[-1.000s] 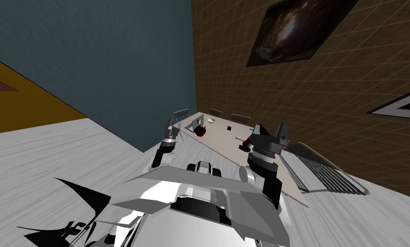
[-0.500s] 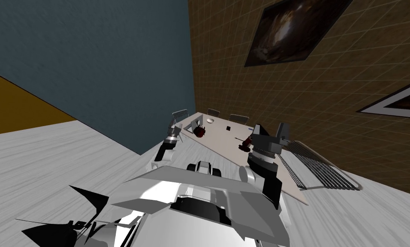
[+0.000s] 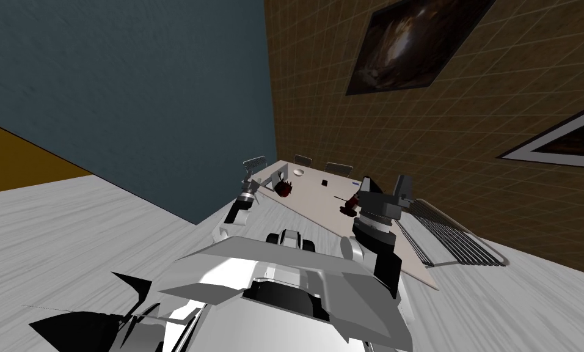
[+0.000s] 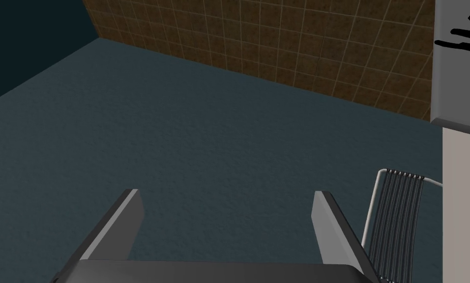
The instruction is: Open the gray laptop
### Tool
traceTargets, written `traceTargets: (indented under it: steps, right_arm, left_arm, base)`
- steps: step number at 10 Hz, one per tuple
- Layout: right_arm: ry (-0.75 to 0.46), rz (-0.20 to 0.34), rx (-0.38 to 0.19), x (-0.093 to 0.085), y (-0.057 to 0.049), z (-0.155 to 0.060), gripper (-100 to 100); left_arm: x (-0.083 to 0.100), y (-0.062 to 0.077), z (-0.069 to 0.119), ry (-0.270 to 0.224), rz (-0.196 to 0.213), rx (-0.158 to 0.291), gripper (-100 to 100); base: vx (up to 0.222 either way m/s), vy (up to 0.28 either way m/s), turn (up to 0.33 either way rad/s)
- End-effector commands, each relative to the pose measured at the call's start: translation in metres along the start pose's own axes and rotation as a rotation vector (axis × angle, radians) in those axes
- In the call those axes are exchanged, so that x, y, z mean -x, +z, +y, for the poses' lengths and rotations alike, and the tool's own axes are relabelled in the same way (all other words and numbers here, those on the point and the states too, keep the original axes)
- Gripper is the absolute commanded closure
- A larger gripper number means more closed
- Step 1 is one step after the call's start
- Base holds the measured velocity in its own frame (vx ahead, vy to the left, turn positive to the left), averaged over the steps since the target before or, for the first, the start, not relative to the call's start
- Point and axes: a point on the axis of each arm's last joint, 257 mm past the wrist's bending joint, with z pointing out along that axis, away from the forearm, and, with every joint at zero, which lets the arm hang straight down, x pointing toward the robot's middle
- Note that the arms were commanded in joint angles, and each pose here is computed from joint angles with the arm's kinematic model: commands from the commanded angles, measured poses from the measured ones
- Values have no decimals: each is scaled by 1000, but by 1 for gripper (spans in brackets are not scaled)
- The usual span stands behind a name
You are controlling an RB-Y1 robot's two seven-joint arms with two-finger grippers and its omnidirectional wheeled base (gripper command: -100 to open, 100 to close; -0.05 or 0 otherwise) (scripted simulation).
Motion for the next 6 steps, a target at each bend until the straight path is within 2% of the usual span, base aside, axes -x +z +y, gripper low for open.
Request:
traceTargets:
  steps: [1, 6]
  right_arm:
    - [0, 0, 0, 0, 0, 0, 0]
    - [0, 0, 0, 0, 0, 0, 0]
  left_arm:
    - [10, 9, 18, -18, -17, 50, -100]
    - [24, 22, 54, -80, -64, 143, -100]
  base:
    - [27, 22, -53]
    - [26, 24, -54]
